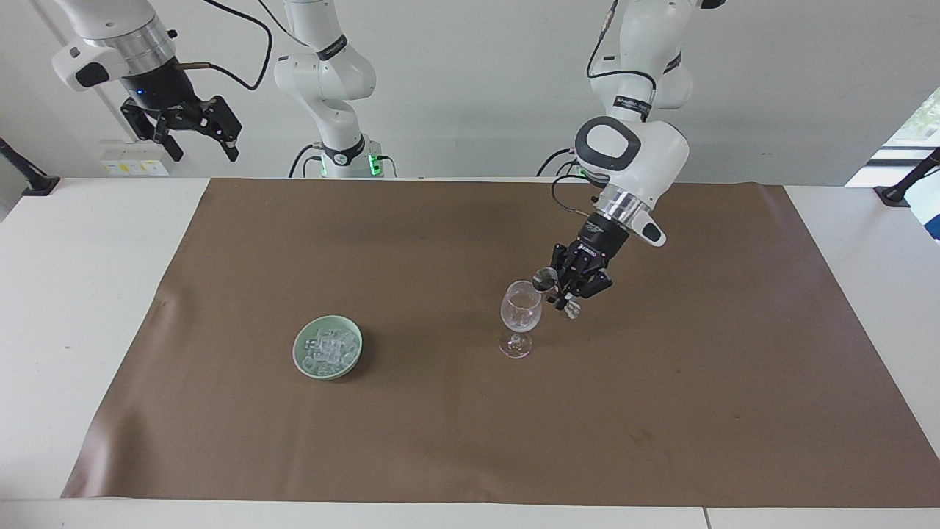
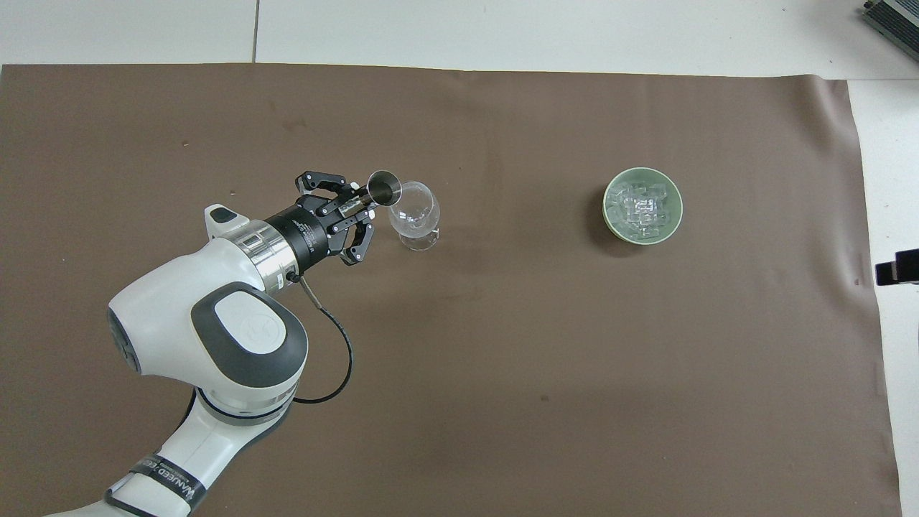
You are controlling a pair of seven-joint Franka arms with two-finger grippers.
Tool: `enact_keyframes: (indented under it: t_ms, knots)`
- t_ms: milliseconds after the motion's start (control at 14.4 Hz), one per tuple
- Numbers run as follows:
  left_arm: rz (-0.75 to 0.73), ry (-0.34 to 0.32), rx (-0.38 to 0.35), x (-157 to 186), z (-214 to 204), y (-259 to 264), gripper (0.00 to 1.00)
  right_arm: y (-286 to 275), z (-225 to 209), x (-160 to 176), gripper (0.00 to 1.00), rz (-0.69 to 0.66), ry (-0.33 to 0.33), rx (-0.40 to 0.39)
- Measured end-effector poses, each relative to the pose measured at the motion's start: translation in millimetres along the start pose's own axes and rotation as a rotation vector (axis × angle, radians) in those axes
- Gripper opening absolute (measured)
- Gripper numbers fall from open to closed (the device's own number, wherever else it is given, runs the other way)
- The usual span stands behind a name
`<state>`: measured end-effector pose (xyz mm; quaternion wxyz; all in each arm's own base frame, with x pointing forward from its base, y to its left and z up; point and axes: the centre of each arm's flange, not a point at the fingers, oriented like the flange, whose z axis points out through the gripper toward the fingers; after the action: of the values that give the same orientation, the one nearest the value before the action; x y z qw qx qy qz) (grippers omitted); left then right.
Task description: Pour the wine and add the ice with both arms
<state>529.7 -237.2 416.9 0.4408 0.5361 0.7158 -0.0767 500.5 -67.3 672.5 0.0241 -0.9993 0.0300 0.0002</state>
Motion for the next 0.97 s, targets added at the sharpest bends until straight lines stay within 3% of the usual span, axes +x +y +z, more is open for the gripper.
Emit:
enact_keyframes:
  t_ms: [973]
  knots:
    - [0.134,0.052,-0.047,-11,5,4,0.21,0,0,0,1.0,0.0,0.0,0.0]
